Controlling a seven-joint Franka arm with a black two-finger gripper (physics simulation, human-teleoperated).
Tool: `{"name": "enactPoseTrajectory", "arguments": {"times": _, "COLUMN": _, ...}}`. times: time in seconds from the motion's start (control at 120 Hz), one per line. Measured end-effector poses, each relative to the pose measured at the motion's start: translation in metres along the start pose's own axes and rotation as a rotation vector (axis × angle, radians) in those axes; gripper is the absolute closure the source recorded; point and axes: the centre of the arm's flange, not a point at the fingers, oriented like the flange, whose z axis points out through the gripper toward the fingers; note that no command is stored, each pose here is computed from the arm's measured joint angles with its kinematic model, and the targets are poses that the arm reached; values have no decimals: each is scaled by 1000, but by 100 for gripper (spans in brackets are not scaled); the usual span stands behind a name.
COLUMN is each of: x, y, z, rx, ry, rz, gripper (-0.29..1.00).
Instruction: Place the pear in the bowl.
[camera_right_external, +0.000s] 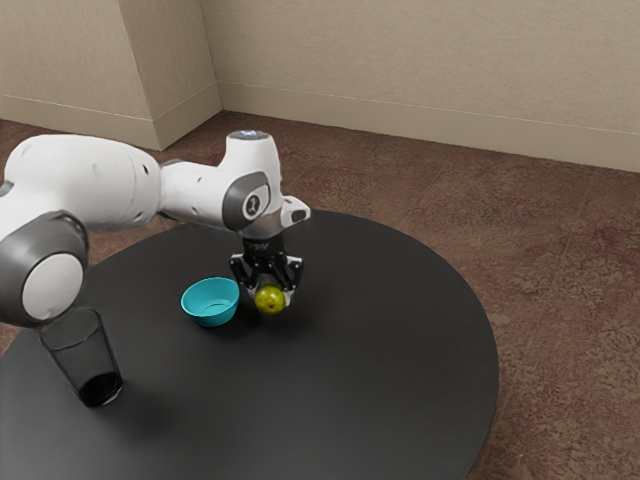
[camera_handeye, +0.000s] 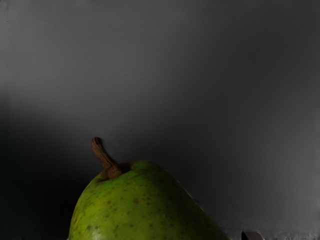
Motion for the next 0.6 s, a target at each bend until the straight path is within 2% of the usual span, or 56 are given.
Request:
{"name": "enactPoseTrajectory", "arguments": {"times": 0.167, "x": 3, "y": -45, "z": -65, "rx": 15, "ry": 66, "rz": -61, "gripper": 42}}
{"name": "enactPoseTrajectory", "arguments": {"times": 0.292, "x": -8, "y": -95, "z": -58, "rx": 47, "ry": 11, "rz": -139, "gripper": 42}}
{"name": "enactPoseTrajectory", "arguments": {"times": 0.392, "x": -13, "y": -107, "z": -48, "rx": 61, "ry": -19, "rz": -162, "gripper": 42}}
{"name": "enactPoseTrajectory", "arguments": {"times": 0.6, "x": -14, "y": -108, "z": -43, "rx": 61, "ry": -34, "rz": -169, "gripper": 17}}
